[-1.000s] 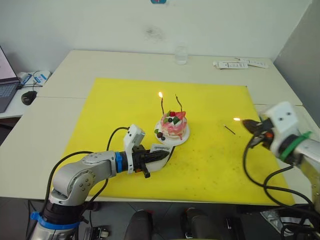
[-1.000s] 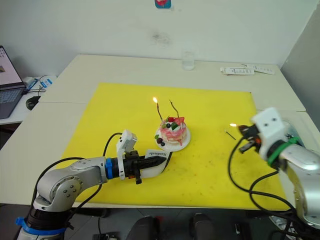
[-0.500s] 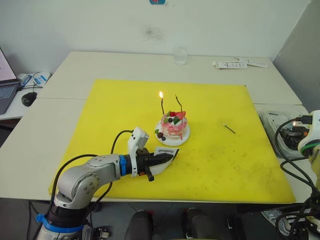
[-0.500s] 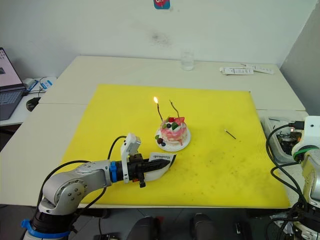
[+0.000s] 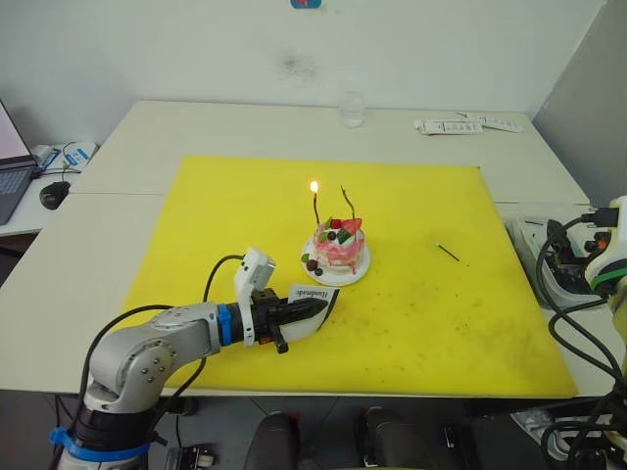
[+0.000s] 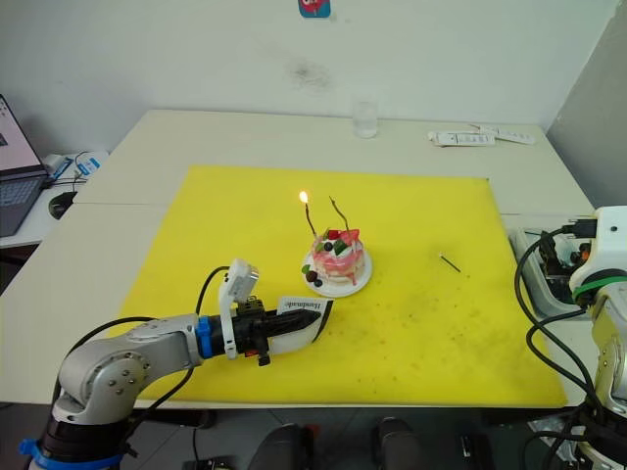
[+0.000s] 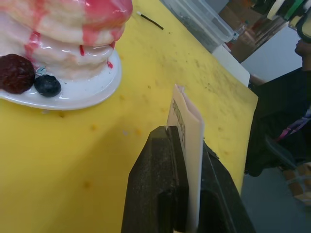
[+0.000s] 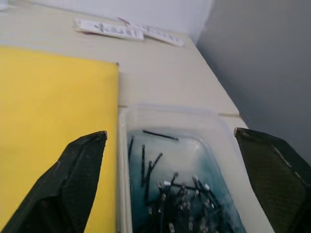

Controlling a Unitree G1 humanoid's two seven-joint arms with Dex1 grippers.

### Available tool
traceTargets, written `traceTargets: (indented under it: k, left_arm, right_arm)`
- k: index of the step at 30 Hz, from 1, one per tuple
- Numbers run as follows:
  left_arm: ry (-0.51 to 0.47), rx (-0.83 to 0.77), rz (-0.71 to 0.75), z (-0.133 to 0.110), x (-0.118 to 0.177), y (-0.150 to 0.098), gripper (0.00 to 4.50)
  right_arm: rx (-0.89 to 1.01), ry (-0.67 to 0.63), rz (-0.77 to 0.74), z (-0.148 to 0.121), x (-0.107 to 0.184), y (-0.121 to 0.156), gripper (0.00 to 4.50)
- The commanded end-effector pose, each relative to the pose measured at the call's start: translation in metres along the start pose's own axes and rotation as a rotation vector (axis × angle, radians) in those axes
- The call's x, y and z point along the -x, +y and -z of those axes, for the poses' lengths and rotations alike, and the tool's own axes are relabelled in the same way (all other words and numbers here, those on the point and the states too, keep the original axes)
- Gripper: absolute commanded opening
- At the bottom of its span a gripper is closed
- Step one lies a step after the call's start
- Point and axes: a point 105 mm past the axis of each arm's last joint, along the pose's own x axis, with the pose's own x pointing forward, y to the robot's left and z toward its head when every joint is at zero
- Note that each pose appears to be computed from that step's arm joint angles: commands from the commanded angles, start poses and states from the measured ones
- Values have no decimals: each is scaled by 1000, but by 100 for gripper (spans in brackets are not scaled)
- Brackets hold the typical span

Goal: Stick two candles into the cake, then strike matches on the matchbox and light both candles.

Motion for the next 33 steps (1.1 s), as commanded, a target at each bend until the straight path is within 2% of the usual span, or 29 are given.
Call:
traceTargets:
  k: [1, 6, 10, 18, 21, 30, 33]
  left_arm:
    - [-26, 63, 109, -21, 11, -16, 0]
    - [-23, 148, 199, -35, 19, -28, 0]
    - [-32, 144, 168, -36, 11, -26, 0]
    - [-40, 133, 187, -33, -4, -36, 0]
    - [-37, 125, 186, -31, -6, -38, 0]
    - [-46, 124, 181, -28, -6, -42, 0]
    - [-46, 124, 178, -28, -6, -42, 0]
  right_arm:
    - [129, -129, -147, -30, 9, 24, 448]
    - [242, -115, -353, -23, 12, 59, 448]
    - [280, -66, -471, -5, 9, 79, 448]
    - [270, -9, -622, 32, -22, 108, 448]
    - [238, 13, -651, 39, -33, 114, 448]
    - [97, 75, -593, 52, -57, 120, 448]
    - [38, 126, -570, 59, -60, 120, 386]
